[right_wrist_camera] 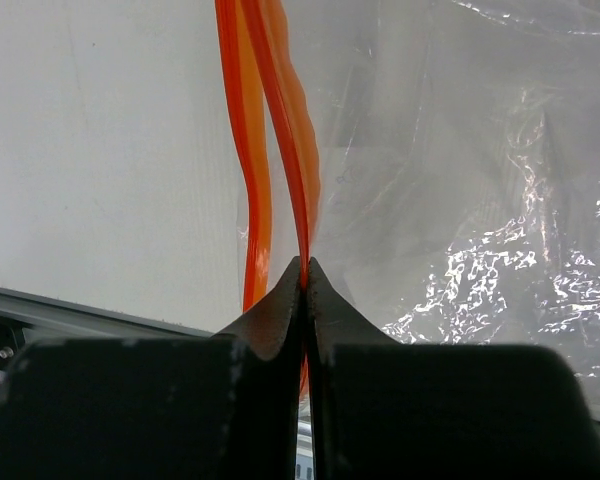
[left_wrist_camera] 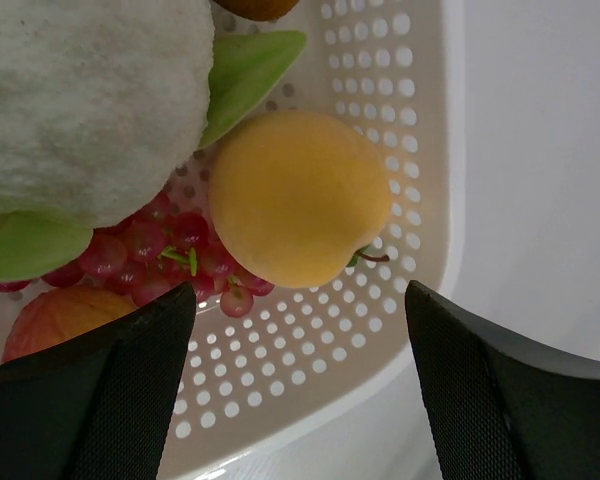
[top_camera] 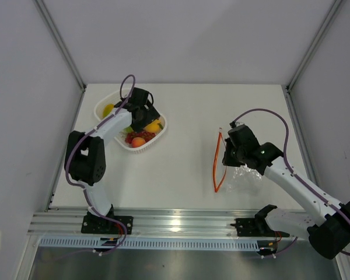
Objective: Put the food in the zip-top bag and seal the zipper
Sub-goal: Pick up the fake fruit from the bin.
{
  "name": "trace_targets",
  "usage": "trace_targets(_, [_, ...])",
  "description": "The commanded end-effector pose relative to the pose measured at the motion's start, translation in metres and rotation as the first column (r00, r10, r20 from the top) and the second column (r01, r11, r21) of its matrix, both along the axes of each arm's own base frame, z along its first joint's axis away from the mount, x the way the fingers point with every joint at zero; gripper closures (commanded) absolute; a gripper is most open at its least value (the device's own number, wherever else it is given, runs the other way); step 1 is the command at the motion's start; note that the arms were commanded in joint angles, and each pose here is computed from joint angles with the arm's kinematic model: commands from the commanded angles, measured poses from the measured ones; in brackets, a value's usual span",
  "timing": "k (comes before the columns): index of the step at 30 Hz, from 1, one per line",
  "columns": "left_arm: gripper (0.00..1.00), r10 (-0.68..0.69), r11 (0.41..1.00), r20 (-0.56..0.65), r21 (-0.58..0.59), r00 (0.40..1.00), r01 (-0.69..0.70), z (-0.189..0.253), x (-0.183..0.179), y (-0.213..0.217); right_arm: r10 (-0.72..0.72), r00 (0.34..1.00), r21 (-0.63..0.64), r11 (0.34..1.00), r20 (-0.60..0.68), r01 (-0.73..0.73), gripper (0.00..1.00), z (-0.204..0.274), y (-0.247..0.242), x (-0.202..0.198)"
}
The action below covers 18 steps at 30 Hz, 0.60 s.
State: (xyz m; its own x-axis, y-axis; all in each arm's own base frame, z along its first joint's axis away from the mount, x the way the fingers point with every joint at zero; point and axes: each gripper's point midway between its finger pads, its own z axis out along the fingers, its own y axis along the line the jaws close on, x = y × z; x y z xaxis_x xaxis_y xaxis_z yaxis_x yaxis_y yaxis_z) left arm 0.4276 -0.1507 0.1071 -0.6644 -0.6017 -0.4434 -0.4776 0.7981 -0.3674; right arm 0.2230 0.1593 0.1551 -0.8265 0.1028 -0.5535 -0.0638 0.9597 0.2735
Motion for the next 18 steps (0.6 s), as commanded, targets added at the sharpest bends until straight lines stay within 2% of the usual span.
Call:
trace_targets(1, [0.13, 0.019, 1.000, 0.022, 0.004, 1.000, -0.019, -0.005, 0.015, 0.010, 0.014, 0.999, -0.003, 1.000, 0.041, -0.014, 1.00, 0.006, 0.005, 0.010])
trace_targets(7, [0.15, -0.009, 0.999, 0.017, -0.043, 1.000, 0.010, -0.018, 0.034, 0.011, 0.022, 0.998, -0.010, 1.000, 0.053, -0.022, 1.00, 0.009, 0.006, 0.014])
trace_targets(15, [0.19, -0.060, 0.996, -0.011, -0.072, 0.998, 0.059, -0.041, 0.037, 0.004, 0.022, 0.999, -0.001, 1.000, 0.044, -0.022, 1.00, 0.004, 0.009, 0.015])
trace_targets(18, [0.27, -0.065, 0.995, -0.013, -0.073, 0.998, 0.064, -0.043, 0.034, 0.004, 0.018, 0.999, 0.004, 1.000, 0.045, -0.018, 1.00, 0.005, 0.009, 0.016])
